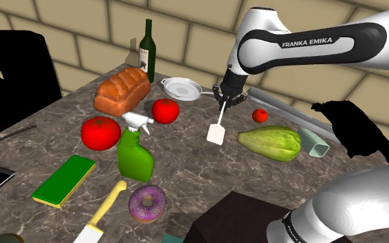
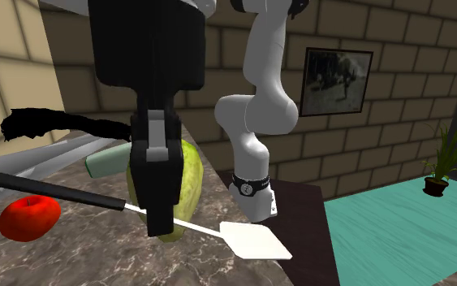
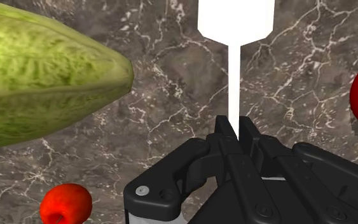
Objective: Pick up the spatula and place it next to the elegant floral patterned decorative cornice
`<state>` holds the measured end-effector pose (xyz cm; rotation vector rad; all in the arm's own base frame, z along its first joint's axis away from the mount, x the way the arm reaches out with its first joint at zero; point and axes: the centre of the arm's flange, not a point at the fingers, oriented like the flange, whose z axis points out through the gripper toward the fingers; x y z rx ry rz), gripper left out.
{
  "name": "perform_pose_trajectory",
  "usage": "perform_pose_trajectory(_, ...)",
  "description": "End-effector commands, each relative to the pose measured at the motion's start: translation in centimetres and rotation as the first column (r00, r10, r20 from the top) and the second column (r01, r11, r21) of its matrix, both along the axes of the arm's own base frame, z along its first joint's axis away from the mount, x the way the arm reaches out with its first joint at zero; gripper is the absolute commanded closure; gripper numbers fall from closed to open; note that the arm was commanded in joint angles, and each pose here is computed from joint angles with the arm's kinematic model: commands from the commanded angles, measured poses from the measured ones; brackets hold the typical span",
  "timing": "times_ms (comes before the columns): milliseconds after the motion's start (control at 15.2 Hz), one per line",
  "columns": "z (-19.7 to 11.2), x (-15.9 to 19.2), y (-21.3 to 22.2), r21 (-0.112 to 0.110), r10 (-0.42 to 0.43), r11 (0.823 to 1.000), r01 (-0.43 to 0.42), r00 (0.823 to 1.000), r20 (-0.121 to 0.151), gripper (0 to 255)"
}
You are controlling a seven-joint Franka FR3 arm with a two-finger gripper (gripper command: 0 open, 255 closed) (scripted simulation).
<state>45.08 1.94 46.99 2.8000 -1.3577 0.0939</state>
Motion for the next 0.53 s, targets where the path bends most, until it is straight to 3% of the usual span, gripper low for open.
perform_pose_trajectory(0, 1.1, 0.0, 0.0, 0.0, 0.0, 1.0, 0.0, 1.0, 0.0, 255)
perform_pose_trajectory(462, 4.8, 0.0, 0.0, 0.0, 0.0, 1.0, 0.0, 1.0, 0.0, 255)
